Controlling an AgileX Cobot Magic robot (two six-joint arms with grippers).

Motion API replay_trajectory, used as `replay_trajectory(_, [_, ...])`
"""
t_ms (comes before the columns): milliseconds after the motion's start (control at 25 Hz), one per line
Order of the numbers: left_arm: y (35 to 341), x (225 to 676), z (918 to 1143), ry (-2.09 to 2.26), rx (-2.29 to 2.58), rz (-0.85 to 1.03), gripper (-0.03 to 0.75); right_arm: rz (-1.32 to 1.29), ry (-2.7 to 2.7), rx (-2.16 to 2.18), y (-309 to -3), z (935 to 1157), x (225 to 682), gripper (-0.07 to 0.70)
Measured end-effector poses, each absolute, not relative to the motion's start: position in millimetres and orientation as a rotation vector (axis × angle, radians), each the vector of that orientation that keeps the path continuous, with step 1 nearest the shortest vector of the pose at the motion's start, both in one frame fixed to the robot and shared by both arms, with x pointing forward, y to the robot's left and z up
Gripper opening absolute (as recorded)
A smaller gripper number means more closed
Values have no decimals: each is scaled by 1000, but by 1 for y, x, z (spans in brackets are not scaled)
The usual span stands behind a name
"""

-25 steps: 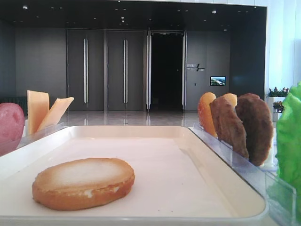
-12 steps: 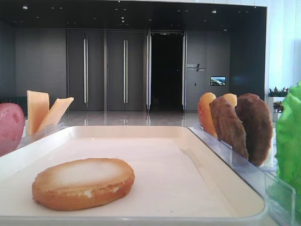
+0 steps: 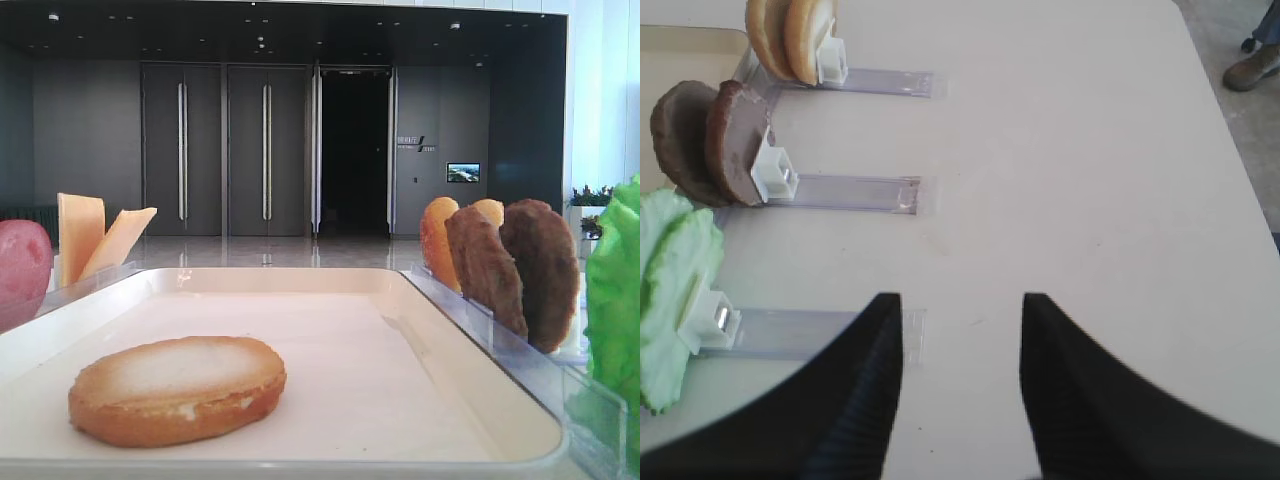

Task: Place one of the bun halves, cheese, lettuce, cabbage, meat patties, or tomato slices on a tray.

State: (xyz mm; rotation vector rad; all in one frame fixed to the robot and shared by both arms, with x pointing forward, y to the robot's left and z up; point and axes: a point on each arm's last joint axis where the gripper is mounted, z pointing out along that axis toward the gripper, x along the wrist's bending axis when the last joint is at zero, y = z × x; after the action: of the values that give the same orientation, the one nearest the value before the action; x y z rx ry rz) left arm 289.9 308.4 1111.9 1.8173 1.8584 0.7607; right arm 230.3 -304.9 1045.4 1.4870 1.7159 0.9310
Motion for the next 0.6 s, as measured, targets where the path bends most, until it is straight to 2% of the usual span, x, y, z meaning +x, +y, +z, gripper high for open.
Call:
replay_trajectory(440, [303, 241, 1087, 1751, 1721, 892, 419, 931, 1716, 1487, -305, 1045, 230, 303])
replay_trajectory(600, [302, 233, 1070, 1742, 1713, 896, 418, 931, 1716, 1487, -305, 1045, 230, 303])
